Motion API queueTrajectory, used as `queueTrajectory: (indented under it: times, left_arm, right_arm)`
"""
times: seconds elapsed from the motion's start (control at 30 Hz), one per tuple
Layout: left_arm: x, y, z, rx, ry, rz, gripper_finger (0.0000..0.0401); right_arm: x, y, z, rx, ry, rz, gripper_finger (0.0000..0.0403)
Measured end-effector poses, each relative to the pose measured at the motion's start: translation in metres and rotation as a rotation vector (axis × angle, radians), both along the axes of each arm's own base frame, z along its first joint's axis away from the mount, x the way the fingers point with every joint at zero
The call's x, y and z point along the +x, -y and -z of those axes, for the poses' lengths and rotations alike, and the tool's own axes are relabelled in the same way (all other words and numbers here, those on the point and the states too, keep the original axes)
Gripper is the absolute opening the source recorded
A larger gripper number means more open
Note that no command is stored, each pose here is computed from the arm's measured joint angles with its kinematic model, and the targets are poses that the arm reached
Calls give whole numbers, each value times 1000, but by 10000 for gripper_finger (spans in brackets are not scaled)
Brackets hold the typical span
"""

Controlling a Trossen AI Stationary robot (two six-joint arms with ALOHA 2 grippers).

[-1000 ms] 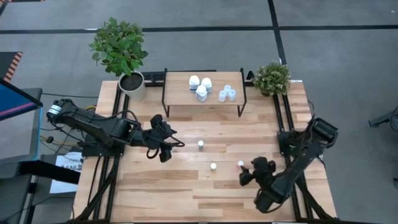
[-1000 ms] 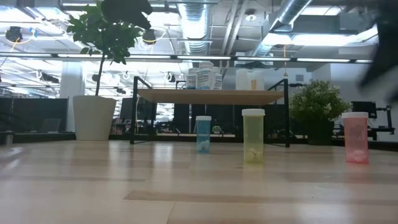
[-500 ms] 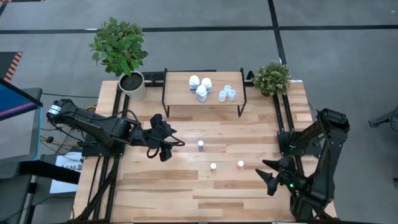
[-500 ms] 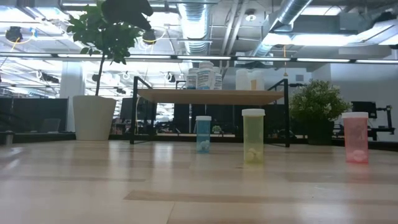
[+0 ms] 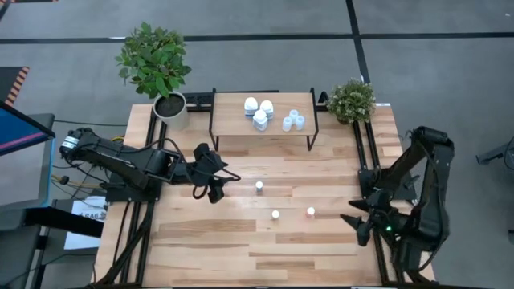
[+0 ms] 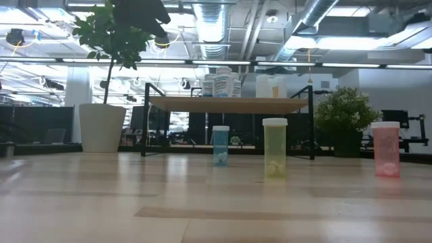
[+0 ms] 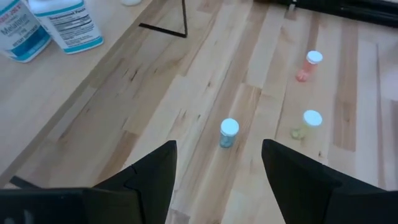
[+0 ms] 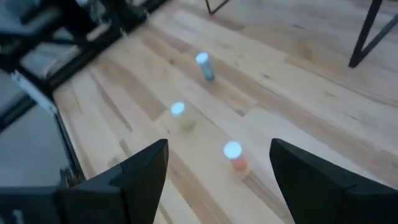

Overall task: Pick and place medicine bottles onto shelf by color
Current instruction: Put the pink pill bottle on the shelf

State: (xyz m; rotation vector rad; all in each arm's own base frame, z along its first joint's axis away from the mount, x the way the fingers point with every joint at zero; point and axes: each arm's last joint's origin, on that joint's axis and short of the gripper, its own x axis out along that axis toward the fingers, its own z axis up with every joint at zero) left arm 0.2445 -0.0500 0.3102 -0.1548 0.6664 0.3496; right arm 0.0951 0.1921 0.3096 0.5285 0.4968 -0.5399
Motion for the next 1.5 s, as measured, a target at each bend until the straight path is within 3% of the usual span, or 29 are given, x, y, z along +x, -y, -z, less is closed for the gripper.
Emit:
queueTrajectory:
  times: [0.17,0.43,0.6,0.8,1.03,1.23,1.5]
  left_arm:
    - [0,-1,-1,-11,28,-76,223]
    - [0,-4,-1,-44,85,-209,224]
    - [0,-4,-1,-69,97,-232,224]
    - [1,-3,-3,-98,130,-250,224]
    - [1,-3,-3,-93,130,-245,224]
    - [1,-3,-3,-50,110,-210,224]
    - [2,-3,-4,-29,109,-187,224]
  right_arm:
    - [-12,11,12,-43,-24,-46,302]
    - [-19,15,88,-13,-201,63,302]
    - [-24,19,126,-101,-218,61,302]
    - [-10,15,163,-123,-231,122,302]
    - [14,3,188,-149,-247,69,295]
    - [35,5,188,-182,-248,61,237]
    - [66,11,190,-203,-283,-2,113]
